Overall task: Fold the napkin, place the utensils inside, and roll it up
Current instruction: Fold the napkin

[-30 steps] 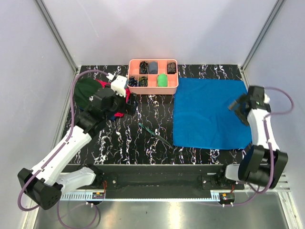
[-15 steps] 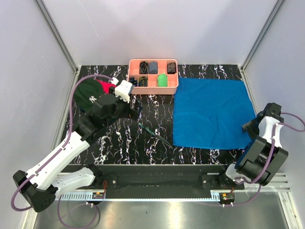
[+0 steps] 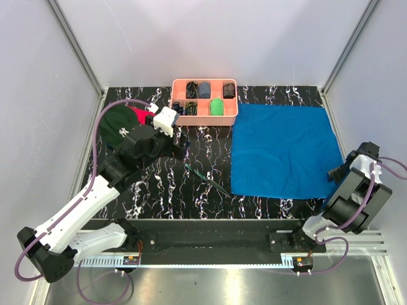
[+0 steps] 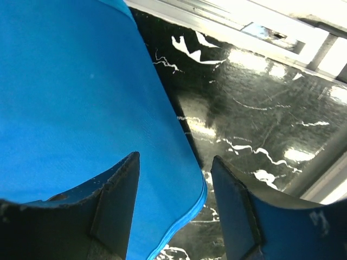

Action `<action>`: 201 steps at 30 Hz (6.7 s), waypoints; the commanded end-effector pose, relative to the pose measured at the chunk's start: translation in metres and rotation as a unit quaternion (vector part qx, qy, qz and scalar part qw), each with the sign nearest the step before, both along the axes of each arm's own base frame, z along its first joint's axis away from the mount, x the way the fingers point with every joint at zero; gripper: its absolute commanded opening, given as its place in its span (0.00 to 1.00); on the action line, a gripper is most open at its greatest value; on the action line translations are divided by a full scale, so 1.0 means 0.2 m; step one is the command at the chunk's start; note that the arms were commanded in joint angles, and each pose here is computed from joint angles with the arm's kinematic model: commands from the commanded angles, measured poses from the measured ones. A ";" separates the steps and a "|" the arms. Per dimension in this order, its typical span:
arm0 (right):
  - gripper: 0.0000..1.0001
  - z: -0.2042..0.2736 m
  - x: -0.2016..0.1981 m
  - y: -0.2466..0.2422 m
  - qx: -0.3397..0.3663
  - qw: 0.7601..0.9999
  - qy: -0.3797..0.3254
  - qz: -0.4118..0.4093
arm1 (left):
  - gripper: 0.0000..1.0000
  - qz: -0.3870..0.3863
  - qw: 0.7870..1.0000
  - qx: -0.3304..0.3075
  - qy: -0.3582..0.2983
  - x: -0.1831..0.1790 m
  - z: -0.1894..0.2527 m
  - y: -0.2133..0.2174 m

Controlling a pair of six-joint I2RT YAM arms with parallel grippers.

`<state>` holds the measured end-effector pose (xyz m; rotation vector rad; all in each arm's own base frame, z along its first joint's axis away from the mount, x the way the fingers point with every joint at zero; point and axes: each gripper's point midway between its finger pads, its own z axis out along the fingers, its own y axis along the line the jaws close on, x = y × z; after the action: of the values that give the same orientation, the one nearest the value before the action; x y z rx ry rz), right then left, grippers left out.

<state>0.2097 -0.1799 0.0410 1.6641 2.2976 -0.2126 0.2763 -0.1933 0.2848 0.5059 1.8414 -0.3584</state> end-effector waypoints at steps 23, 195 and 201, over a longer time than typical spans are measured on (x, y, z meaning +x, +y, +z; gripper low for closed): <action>0.10 0.40 0.03 -0.18 -0.120 0.991 -0.055 0.003 | 0.99 -0.002 0.999 -0.031 -0.032 0.00 0.11 -0.01; 0.26 -0.41 -0.55 1.93 0.020 0.747 0.178 0.640 | 0.99 0.008 0.992 -0.115 0.044 0.07 0.10 0.04; 0.13 -0.45 -0.60 1.88 0.035 0.757 0.193 0.624 | 0.99 0.010 0.992 -0.115 0.040 0.07 0.11 0.05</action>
<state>0.1377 0.2494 0.0025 -0.2554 2.9664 0.1107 0.2884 -0.1820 0.2709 0.3343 1.9612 -0.5364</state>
